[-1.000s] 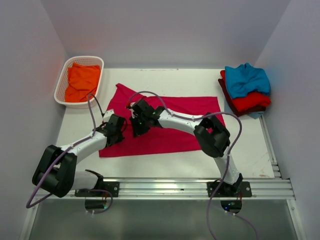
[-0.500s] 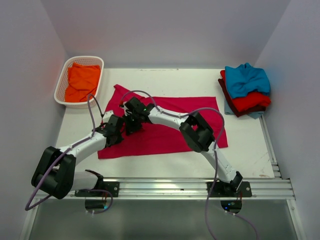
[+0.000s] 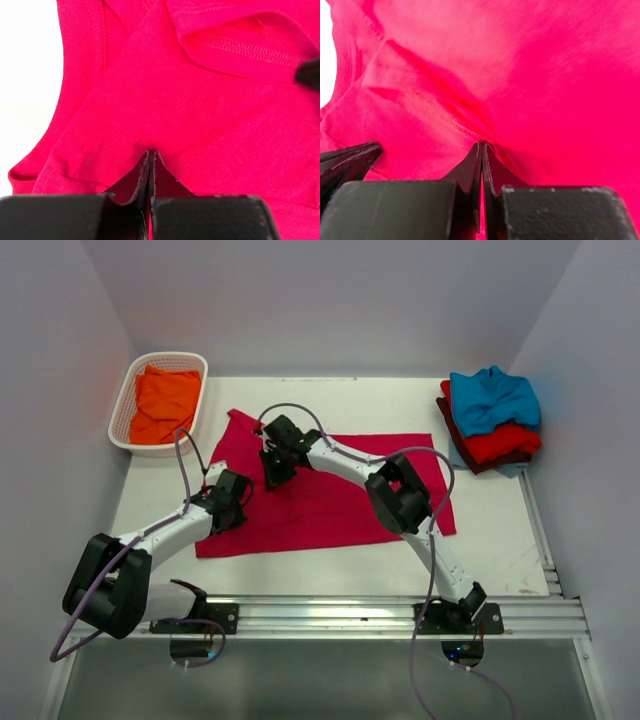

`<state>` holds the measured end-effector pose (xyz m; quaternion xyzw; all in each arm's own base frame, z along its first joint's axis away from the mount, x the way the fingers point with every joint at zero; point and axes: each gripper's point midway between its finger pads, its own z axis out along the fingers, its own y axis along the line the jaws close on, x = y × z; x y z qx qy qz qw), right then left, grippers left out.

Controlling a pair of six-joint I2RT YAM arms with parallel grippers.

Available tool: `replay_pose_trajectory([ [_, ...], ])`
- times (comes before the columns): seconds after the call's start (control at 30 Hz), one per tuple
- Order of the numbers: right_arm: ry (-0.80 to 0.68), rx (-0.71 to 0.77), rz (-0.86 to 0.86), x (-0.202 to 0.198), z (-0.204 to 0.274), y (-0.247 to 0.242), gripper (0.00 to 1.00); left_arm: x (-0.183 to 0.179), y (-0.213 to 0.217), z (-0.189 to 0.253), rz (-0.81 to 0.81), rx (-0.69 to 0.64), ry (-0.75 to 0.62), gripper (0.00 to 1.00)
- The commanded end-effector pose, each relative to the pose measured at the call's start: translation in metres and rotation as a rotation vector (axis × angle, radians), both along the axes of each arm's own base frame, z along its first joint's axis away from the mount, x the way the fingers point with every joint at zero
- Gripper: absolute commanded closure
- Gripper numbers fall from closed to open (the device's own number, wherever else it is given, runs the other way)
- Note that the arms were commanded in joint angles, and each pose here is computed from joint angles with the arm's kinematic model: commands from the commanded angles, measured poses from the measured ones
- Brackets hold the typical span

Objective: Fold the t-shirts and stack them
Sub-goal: Grap the side of the flattened tshirt furthest away from the robot with both arms

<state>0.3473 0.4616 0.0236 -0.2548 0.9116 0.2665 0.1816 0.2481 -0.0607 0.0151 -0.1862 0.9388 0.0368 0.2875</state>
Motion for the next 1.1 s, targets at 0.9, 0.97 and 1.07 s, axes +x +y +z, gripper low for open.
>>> replay_pose_trajectory([
  [0.9, -0.447, -0.159, -0.341, 0.044, 0.118, -0.134, 1.0, 0.029, -0.016, 0.043, -0.06, -0.07, -0.182, 1.0],
  [0.97, -0.398, -0.195, -0.397, 0.043, 0.104, -0.16, 0.97, 0.049, -0.028, 0.057, -0.093, -0.129, -0.232, 0.83],
  [1.07, -0.339, -0.226, -0.502, 0.051, 0.091, -0.211, 0.66, 0.098, -0.033, 0.077, -0.094, -0.19, -0.269, 0.6],
])
